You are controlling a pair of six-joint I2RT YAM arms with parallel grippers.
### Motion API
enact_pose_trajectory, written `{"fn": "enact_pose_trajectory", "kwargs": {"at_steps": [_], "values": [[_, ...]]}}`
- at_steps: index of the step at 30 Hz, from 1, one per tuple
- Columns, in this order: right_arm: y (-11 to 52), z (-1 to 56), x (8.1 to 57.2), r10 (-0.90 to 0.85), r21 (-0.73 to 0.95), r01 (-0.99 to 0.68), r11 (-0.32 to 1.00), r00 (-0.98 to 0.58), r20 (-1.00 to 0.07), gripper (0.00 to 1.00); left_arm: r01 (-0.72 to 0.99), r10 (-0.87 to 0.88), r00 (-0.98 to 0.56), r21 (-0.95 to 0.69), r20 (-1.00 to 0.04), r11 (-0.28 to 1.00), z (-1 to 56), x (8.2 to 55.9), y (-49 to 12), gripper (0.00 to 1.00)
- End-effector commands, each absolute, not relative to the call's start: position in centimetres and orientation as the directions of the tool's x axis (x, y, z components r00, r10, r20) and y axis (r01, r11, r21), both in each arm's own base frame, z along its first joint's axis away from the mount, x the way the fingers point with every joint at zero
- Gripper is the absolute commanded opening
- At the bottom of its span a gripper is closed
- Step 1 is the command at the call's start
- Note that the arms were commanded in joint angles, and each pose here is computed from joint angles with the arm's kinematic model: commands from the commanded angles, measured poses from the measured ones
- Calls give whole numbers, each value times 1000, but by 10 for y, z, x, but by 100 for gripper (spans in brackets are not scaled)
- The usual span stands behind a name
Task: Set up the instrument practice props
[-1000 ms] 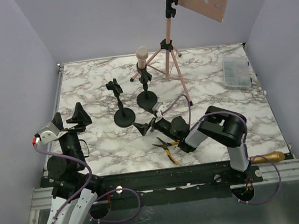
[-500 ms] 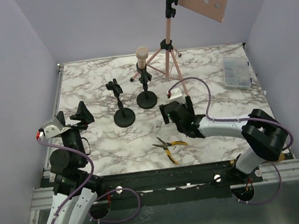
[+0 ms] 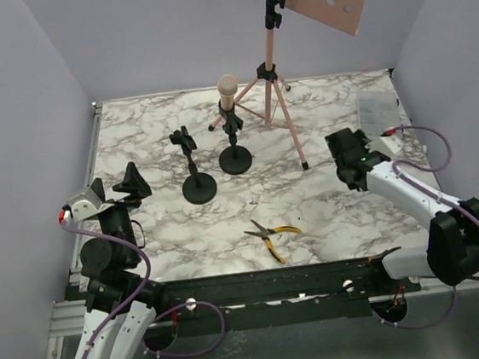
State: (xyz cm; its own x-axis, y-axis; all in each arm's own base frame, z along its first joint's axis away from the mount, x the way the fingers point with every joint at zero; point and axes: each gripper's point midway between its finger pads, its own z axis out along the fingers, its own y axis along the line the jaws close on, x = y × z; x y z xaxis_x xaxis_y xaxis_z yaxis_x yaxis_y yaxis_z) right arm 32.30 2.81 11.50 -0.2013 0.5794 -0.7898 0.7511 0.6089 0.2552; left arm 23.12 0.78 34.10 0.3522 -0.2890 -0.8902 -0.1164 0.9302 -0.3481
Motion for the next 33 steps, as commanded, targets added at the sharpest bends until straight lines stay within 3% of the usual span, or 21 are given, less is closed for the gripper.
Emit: {"fn": "enact_pose_trajectory", "kwargs": {"at_steps": [1, 8, 11, 16, 18, 20, 26, 33], "values": [[-42, 109, 294, 704, 341, 909, 240, 79, -706, 100, -92, -296, 350, -347, -888, 933, 347, 232, 4, 99], [-129, 83, 215, 649, 259, 961, -98, 259, -716, 100, -62, -313, 354, -356, -881, 932, 348, 230, -1, 99], [-140, 75, 187, 600, 254, 960, -117, 272, -752, 100, -25, -328, 355, -360, -876, 933, 351, 228, -8, 99], [-139, 67, 144, 562, 329, 916, -231, 401, -723, 99, 45, -360, 351, -368, -864, 929, 355, 223, -22, 99], [-140, 65, 127, 551, 263, 932, -248, 359, -753, 99, 66, -373, 353, -375, -858, 925, 356, 219, -25, 99], [-139, 67, 101, 506, 222, 895, -387, 407, -761, 98, 90, -388, 356, -382, -850, 920, 359, 215, -27, 99], [-136, 61, 71, 465, 54, 803, -594, 397, -791, 96, 100, -407, 388, -401, -827, 911, 366, 206, -22, 99], [-140, 53, 58, 482, -59, 739, -671, 375, -792, 95, 106, -416, 397, -409, -818, 906, 368, 202, -20, 99]]}}
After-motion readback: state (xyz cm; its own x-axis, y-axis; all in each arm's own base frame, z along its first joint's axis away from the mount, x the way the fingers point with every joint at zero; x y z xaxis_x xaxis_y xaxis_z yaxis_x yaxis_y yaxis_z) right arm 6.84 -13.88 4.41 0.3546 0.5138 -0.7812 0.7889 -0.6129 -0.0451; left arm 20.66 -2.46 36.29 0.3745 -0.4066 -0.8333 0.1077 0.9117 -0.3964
